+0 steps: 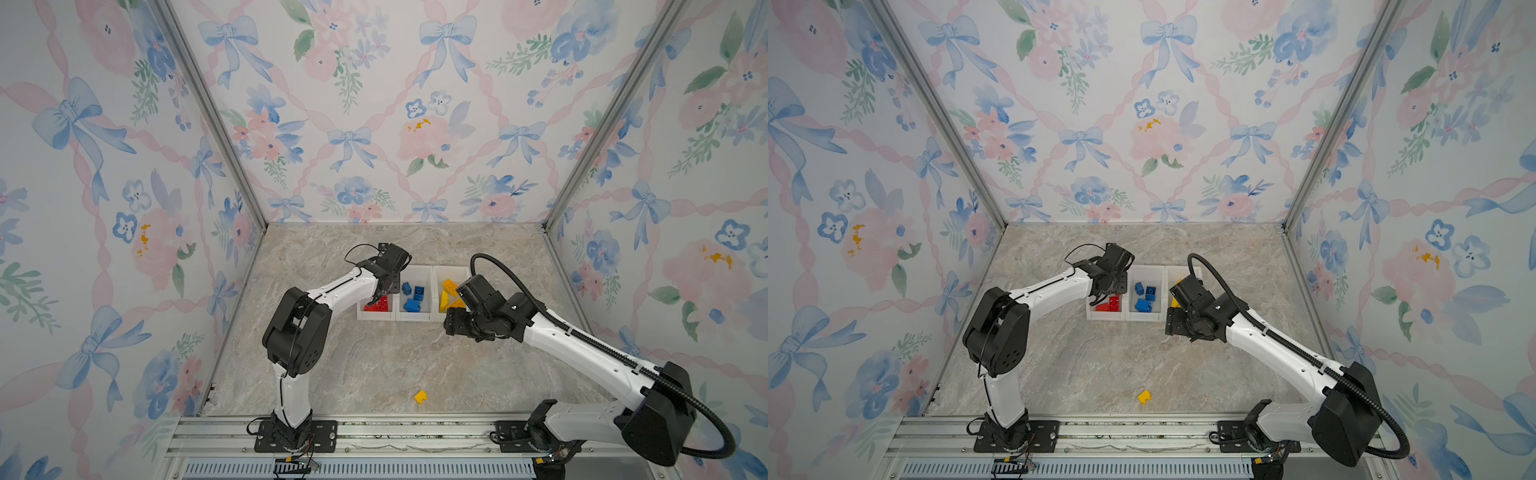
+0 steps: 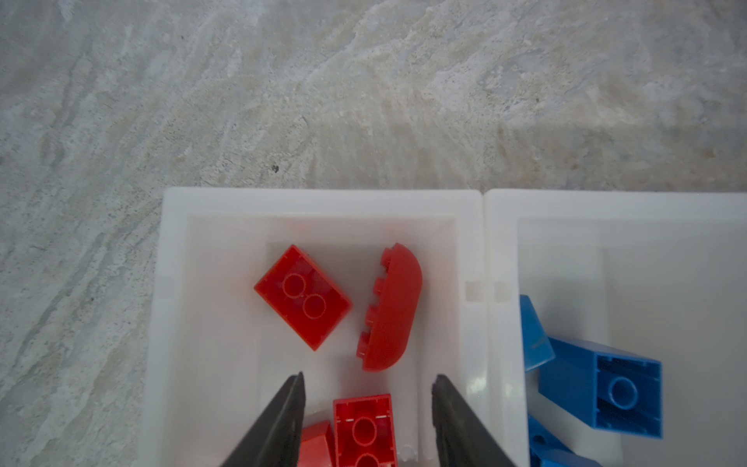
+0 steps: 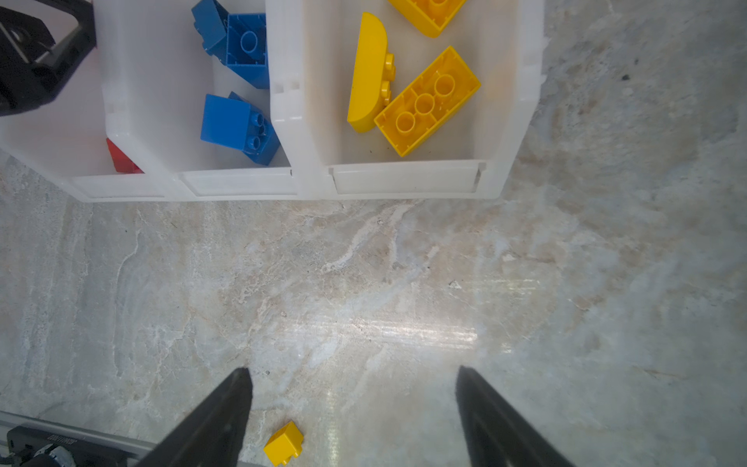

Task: Sort the legos into containers by color
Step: Place the lego in the container, then pick up the lego from the bottom-center of the table.

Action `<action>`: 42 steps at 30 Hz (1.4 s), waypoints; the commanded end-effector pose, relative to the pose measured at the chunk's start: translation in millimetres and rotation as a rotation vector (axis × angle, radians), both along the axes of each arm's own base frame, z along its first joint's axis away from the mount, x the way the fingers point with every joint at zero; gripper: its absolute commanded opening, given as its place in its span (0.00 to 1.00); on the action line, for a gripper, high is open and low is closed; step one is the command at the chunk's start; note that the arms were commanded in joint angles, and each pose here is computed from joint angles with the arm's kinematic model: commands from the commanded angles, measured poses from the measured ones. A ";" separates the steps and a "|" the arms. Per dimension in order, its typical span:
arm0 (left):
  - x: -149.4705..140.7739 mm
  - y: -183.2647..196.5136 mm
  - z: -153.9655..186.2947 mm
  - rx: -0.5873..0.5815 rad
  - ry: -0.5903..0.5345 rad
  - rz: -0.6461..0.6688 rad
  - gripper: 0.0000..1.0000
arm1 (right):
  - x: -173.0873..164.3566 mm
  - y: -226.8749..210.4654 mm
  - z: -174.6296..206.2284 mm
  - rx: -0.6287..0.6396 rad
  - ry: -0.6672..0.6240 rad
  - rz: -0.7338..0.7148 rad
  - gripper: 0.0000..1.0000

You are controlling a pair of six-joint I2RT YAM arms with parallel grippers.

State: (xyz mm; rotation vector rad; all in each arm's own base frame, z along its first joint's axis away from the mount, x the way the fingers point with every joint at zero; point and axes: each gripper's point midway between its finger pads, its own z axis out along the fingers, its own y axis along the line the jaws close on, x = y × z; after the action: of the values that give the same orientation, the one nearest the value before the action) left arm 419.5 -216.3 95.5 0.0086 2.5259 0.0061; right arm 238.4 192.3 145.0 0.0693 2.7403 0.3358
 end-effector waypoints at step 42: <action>-153.5 47.2 33.7 -0.239 -0.047 0.030 0.77 | -147.1 112.0 -85.1 -0.290 0.087 0.712 0.77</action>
State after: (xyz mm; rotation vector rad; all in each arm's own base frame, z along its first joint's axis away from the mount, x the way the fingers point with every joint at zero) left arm 272.5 -172.1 130.3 -0.0950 2.4619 -0.2545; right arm 92.9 295.9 62.9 -0.9666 2.8048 0.1323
